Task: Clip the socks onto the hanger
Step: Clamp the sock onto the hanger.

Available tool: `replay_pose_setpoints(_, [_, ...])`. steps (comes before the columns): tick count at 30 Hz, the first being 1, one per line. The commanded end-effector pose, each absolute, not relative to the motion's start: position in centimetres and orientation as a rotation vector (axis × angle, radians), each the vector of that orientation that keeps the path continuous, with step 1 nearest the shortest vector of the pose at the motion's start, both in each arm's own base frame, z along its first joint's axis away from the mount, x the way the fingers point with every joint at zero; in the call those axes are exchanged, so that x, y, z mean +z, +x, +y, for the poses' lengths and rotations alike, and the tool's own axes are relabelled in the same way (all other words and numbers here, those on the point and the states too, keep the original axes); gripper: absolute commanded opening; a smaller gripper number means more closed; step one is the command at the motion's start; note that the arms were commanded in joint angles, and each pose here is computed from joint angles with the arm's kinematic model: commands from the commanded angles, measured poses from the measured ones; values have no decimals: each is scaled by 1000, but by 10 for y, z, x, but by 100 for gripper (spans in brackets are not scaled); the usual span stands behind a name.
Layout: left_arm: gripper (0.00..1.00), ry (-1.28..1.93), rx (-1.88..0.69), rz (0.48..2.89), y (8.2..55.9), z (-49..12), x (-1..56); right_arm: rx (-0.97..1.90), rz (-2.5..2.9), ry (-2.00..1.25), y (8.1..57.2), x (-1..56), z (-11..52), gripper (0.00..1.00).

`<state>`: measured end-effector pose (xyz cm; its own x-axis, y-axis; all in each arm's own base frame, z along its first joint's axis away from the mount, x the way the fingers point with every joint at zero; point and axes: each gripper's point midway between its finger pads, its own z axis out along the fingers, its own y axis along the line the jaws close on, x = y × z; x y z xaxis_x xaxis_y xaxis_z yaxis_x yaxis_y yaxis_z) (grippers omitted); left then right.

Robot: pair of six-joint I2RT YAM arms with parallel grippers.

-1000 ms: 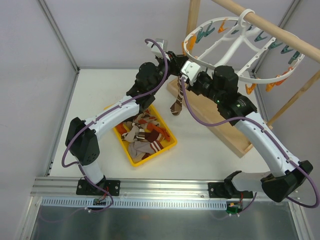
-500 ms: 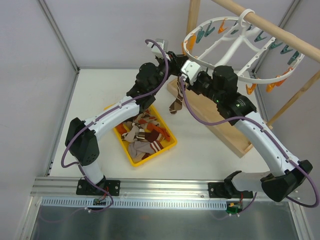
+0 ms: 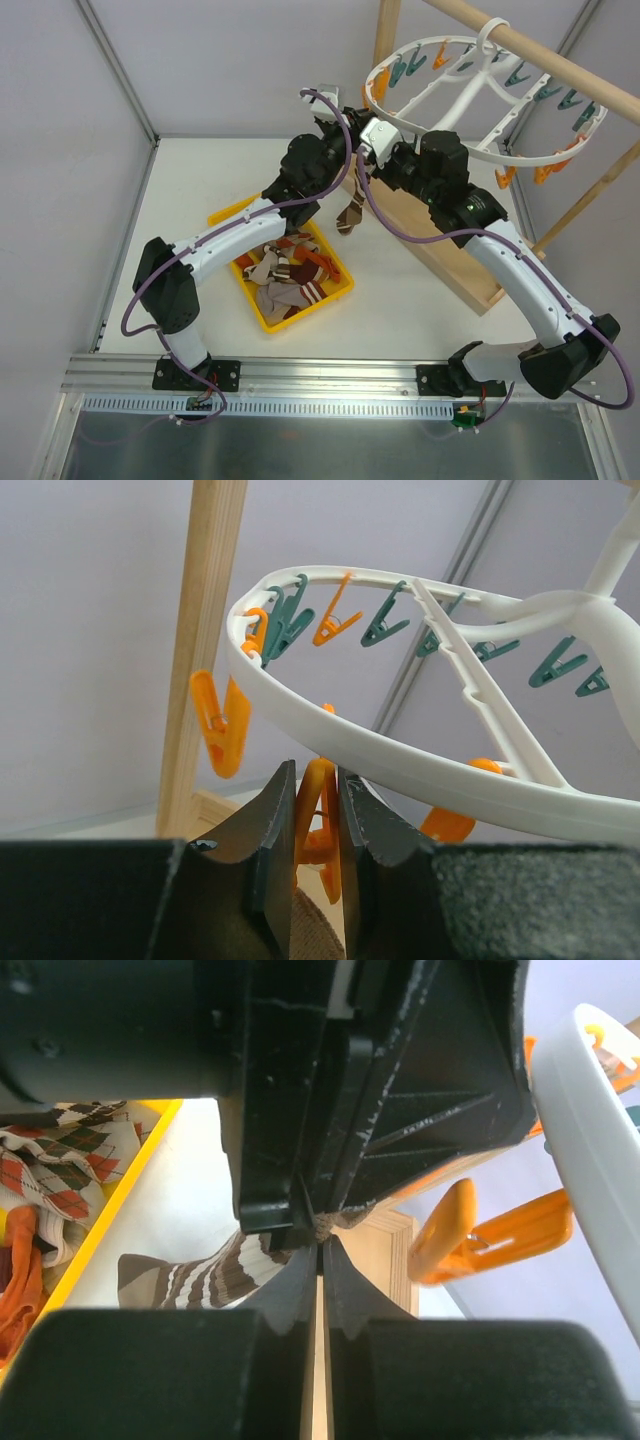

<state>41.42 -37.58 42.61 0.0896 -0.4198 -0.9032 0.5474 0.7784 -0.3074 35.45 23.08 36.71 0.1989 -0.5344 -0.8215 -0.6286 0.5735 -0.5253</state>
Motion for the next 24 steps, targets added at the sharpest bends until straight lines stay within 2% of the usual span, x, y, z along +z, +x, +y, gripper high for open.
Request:
replay_pose_setpoints(1, [0,52,-689,1209,409,-358,456,91,1388,-965,355,404,227,1])
replay_pose_setpoints(24, [0,62,-708,1241,412,-368,438,62,1323,-953,357,424,226,1])
